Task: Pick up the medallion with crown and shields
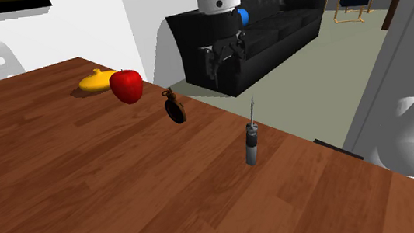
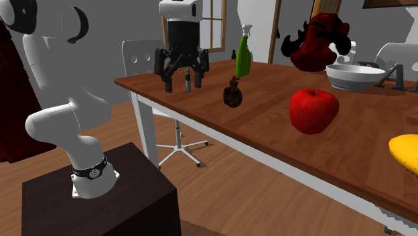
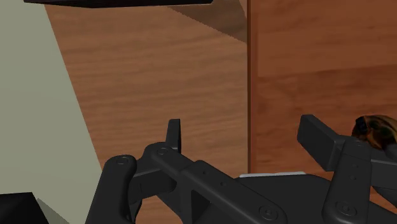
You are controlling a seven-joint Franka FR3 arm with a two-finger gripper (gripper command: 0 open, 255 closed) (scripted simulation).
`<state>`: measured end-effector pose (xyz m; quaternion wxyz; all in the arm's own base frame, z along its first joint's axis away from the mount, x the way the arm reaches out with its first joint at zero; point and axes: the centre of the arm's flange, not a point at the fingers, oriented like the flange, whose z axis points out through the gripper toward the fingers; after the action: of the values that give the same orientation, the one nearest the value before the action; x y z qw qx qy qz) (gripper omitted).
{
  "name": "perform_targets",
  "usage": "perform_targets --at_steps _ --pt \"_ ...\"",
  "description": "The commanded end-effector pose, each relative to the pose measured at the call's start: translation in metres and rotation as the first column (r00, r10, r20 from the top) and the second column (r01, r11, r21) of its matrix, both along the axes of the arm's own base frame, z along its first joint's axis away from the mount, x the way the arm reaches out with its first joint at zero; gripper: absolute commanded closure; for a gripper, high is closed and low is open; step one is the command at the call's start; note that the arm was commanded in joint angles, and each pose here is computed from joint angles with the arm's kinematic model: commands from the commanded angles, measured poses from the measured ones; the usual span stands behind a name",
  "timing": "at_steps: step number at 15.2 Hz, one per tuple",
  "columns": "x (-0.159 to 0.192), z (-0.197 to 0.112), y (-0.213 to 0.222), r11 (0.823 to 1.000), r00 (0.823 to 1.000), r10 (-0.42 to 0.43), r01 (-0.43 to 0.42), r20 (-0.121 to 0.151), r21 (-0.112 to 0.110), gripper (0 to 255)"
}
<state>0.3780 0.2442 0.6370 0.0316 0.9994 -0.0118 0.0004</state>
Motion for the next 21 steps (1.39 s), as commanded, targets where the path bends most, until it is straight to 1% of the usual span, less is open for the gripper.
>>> perform_targets --at_steps 1,11,12,19,21 --pt "0.011 0.008 0.025 1.0 1.0 0.0 0.0 0.006 0.0 0" --pt "0.051 0.037 0.148 1.0 0.999 0.009 -0.008 0.036 -0.01 0" --pt "0.052 0.039 0.153 1.0 0.999 0.009 -0.009 0.037 -0.011 0" --pt "0.052 0.002 0.153 1.0 0.999 0.009 -0.009 0.037 -0.011 0" --pt "0.052 -0.001 0.153 1.0 0.999 0.009 -0.009 0.037 -0.011 0"
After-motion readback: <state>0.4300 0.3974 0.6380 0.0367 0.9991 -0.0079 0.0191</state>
